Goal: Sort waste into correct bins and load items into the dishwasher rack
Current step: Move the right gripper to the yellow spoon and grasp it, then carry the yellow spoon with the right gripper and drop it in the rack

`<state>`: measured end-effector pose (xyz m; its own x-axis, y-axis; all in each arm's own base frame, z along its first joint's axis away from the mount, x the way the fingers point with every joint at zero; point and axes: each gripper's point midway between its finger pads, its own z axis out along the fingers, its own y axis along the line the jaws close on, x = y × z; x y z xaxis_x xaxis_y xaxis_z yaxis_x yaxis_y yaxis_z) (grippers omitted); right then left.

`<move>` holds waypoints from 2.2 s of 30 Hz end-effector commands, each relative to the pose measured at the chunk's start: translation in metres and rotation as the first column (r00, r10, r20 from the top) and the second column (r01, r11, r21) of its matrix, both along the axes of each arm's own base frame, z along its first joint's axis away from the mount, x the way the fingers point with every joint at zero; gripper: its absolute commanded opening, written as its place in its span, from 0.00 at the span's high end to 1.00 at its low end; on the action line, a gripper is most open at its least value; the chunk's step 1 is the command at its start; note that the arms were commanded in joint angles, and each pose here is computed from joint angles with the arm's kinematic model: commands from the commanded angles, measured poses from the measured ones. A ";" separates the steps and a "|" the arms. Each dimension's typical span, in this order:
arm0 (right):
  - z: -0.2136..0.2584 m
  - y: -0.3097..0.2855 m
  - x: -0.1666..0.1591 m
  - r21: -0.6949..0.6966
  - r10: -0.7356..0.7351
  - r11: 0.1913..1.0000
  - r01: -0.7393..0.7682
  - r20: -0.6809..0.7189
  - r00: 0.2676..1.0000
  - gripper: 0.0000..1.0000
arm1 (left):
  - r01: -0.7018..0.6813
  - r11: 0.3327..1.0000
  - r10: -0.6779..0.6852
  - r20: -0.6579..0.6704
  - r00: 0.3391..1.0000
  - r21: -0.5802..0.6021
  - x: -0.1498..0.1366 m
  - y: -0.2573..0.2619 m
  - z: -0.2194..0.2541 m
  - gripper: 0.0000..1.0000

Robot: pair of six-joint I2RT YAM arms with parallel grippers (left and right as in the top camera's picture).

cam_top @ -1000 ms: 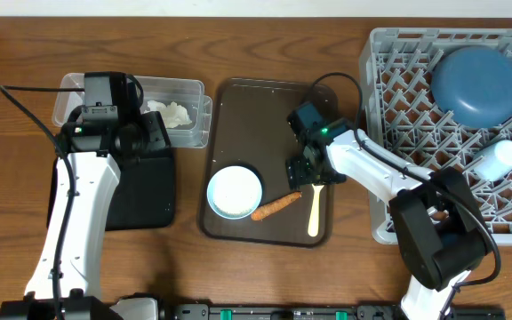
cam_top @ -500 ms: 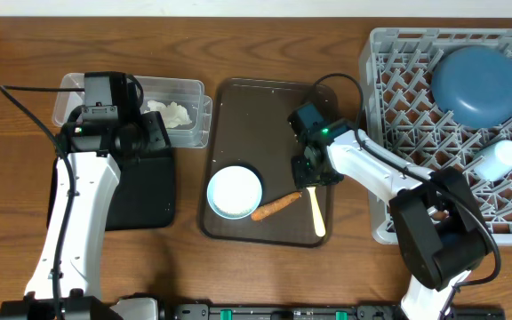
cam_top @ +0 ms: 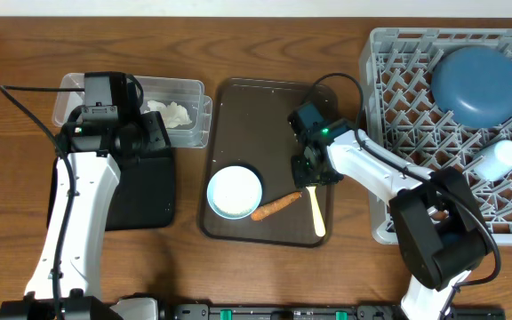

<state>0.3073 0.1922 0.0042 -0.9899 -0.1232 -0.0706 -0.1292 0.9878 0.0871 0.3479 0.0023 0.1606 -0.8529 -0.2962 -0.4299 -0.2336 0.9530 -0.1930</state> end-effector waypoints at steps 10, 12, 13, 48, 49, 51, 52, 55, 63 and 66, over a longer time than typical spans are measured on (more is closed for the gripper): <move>-0.011 -0.011 -0.004 -0.050 0.005 0.999 -0.004 0.019 1.000 0.53 | -0.016 1.000 0.016 0.006 1.000 0.007 0.000 0.003 0.002 0.44; -0.011 -0.012 -0.004 -0.051 0.004 0.999 -0.003 0.019 1.000 0.54 | -0.017 1.000 0.017 0.006 1.000 0.007 0.000 0.003 0.002 0.44; -0.011 -0.012 -0.004 -0.051 0.004 0.999 -0.003 0.019 1.000 0.57 | -0.017 1.000 0.017 0.006 1.000 0.008 0.000 0.003 0.002 0.44; 0.104 -0.012 0.076 0.013 0.061 0.998 -0.064 0.170 0.984 0.71 | -0.016 1.000 0.016 0.007 1.000 0.007 0.000 0.003 0.002 0.44; 0.113 -0.017 0.081 0.013 0.057 0.998 -0.060 0.178 0.982 0.72 | -0.016 1.000 0.016 0.007 1.000 0.007 0.000 0.003 0.002 0.44; 0.128 -0.028 0.087 0.010 0.048 0.999 -0.051 0.186 0.981 0.73 | -0.016 1.000 0.016 0.007 1.000 0.007 0.000 0.003 0.002 0.44; 0.134 -0.034 0.090 0.008 0.042 0.999 -0.044 0.188 0.981 0.73 | -0.017 1.000 0.017 0.007 1.000 0.007 0.000 0.003 0.002 0.44; 0.152 -0.058 0.096 0.008 0.022 1.000 -0.024 0.187 0.982 0.73 | -0.017 1.000 0.017 0.007 1.000 0.007 0.001 0.003 0.002 0.44; 0.177 -0.122 0.098 0.082 -0.047 0.996 0.035 0.139 0.989 0.70 | -0.017 1.000 0.017 0.007 1.000 0.007 0.000 0.003 0.002 0.44; 0.174 -0.151 0.094 0.089 -0.081 0.993 0.072 0.109 0.991 0.71 | -0.016 1.000 0.016 0.007 1.000 0.007 0.001 0.003 0.002 0.44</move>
